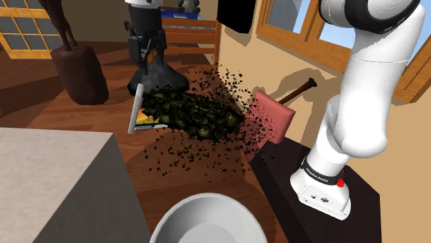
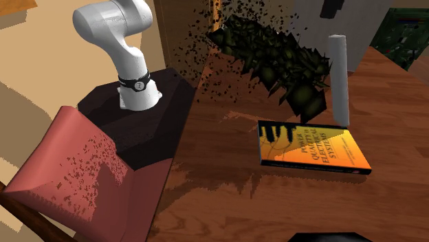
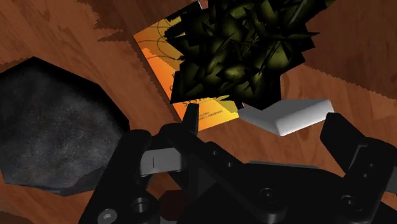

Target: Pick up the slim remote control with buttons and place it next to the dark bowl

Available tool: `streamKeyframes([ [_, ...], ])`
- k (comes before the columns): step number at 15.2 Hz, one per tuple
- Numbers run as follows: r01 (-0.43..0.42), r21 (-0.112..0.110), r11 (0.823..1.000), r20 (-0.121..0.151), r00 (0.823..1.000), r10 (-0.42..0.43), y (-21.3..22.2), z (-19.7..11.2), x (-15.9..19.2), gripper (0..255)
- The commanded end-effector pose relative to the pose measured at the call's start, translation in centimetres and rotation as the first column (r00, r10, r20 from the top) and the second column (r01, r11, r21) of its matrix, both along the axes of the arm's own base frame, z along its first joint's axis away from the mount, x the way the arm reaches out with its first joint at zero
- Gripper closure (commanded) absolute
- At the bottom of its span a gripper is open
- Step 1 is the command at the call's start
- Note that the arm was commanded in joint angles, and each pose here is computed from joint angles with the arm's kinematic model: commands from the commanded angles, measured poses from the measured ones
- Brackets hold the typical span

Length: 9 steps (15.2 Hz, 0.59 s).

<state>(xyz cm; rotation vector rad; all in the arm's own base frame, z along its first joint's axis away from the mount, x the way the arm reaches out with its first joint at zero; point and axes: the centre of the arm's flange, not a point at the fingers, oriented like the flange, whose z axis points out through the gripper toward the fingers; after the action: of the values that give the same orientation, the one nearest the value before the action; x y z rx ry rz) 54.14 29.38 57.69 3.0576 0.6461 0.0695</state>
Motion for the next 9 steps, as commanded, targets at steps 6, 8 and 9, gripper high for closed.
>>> streamKeyframes([
  [6,0.046,-0.074,0.996,-0.124,0.991,-0.055,0.0,0.8,-0.1,0],
  [8,0.046,-0.074,0.996,-0.124,0.991,-0.055,-0.1,-0.2,-0.2,0],
  [9,0.046,-0.074,0.996,-0.124,0.991,-0.055,-0.1,-0.7,-0.3,0],
])
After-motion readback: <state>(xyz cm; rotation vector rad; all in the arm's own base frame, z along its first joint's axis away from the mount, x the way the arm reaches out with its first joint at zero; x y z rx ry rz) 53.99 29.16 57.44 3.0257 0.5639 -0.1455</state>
